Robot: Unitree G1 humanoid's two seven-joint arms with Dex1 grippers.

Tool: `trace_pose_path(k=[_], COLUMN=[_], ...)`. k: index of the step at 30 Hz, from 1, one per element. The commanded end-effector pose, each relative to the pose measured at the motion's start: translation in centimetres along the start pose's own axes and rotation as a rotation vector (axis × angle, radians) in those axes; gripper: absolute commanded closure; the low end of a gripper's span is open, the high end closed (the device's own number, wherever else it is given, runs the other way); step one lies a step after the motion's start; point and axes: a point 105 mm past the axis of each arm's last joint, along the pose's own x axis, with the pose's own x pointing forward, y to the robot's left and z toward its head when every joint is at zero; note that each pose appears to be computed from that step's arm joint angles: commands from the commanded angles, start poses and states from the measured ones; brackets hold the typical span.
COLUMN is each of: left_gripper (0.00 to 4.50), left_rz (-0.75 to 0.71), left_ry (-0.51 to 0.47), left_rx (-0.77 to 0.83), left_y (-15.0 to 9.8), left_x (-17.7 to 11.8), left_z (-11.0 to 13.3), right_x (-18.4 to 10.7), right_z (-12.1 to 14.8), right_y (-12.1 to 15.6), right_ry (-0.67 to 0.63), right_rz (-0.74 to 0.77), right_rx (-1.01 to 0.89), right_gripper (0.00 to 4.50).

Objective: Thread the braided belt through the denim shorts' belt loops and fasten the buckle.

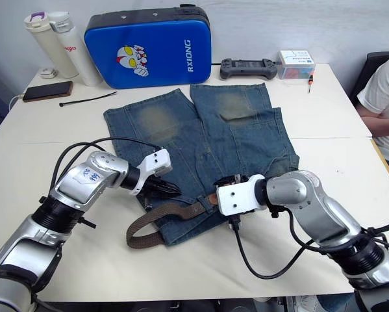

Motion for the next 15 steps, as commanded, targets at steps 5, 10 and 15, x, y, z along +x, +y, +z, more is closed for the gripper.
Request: trace_pose_path(k=[5, 10, 15], left_gripper=[4.5, 4.5, 4.5], left_rz=[0.009, 0.012, 0.007], left_ry=[0.015, 0.017, 0.016], left_rx=[-0.014, -0.014, -0.015], left_y=[0.2, 0.3, 0.2], left_x=[-0.1, -0.1, 0.0], left_z=[-0.3, -0.3, -0.3], right_x=[0.7, 1.2, 1.6], right_z=[-0.2, 0.3, 0.9], right_y=[0.5, 0.6, 0.8], right_ry=[0.009, -0.014, -0.037], right_rz=[0.007, 0.001, -0.009], right_rx=[-0.057, -0.119, -0.182], right_gripper=[1.87, 1.87, 2.13])
